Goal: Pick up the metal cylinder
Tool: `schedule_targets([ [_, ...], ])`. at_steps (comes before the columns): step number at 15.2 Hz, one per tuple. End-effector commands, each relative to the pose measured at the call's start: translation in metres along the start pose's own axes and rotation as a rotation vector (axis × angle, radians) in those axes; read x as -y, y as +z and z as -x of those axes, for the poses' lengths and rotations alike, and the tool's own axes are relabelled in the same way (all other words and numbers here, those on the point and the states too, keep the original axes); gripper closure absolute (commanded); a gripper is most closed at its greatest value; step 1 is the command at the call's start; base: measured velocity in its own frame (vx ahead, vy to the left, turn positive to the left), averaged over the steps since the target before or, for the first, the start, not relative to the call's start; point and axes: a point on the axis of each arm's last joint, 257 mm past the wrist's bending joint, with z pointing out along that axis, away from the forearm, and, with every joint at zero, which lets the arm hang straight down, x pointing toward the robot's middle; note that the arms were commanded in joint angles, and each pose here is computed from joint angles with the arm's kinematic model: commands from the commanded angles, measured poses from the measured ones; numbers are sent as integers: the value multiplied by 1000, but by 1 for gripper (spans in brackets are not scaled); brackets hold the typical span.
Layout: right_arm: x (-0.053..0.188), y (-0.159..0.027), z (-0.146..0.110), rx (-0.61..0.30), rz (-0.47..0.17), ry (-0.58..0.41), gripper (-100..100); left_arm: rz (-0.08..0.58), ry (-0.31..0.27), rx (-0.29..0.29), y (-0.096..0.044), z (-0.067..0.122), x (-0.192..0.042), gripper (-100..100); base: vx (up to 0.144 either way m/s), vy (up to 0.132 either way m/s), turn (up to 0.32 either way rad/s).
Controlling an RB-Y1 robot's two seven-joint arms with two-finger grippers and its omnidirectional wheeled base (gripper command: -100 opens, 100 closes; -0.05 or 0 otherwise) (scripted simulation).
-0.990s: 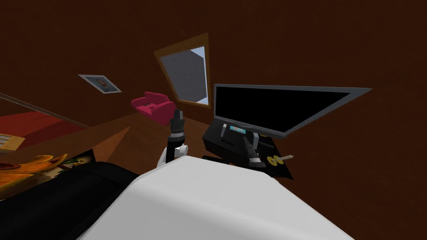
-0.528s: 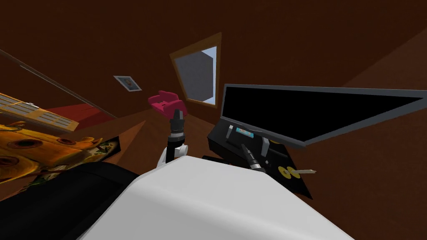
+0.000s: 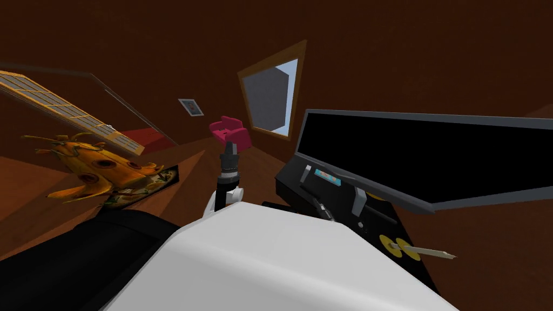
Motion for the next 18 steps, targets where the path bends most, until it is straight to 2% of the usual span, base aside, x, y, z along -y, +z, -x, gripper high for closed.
schedule_targets([
  [1, 22, -9, -15, -41, -44, -42, -100, 0, 0, 0, 0, 0, 0, 0, 9, 58, 253],
  [2, 23, -9, -15, -42, -45, -42, -100, 0, 0, 0, 0, 0, 0, 0, 15, 46, 141],
  [3, 42, -21, -29, -89, -85, -82, -100, 0, 0, 0, 0, 0, 0, 0, 9, 53, 252],
  [5, 49, -24, -32, -97, -99, -90, -100, 0, 0, 0, 0, 0, 0, 0, 18, 51, 192],
  [6, 70, -39, -46, -147, -141, -125, -100, 0, 0, 0, 0, 0, 0, 0, 29, 68, 224],
  [8, 75, -42, -48, -154, -151, -138, -100, 0, 0, 0, 0, 0, 0, 0, 20, 45, 202],
  [9, 93, -57, -59, -203, -187, -182, -100, 0, 0, 0, 0, 0, 0, 0, 30, 62, 313],
  [10, 100, -61, -61, -211, -201, -186, -100, 0, 0, 0, 0, 0, 0, 0, 34, 60, 350],
  [11, 122, -80, -73, -263, -246, -218, -100, 0, 0, 0, 0, 0, 0, 0, 47, 73, 394],
  [13, 125, -81, -74, -268, -249, -233, -100, 0, 0, 0, 0, 0, 0, 0, 46, 58, 172],
  [14, 148, -103, -84, -324, -296, -272, -100, 0, 0, 0, 0, 0, 0, 0, 33, 38, 287],
  [15, 148, -103, -84, -326, -295, -281, -100, 0, 0, 0, 0, 0, 0, 0, 36, 38, 300],
  [16, 167, -123, -92, -375, -334, -307, -100, 0, 0, 0, 0, 0, 0, 0, 71, 66, 463],
  [18, 170, -126, -93, -383, -337, -328, -100, 0, 0, 0, 0, 0, 0, 0, 69, 59, 229],
])
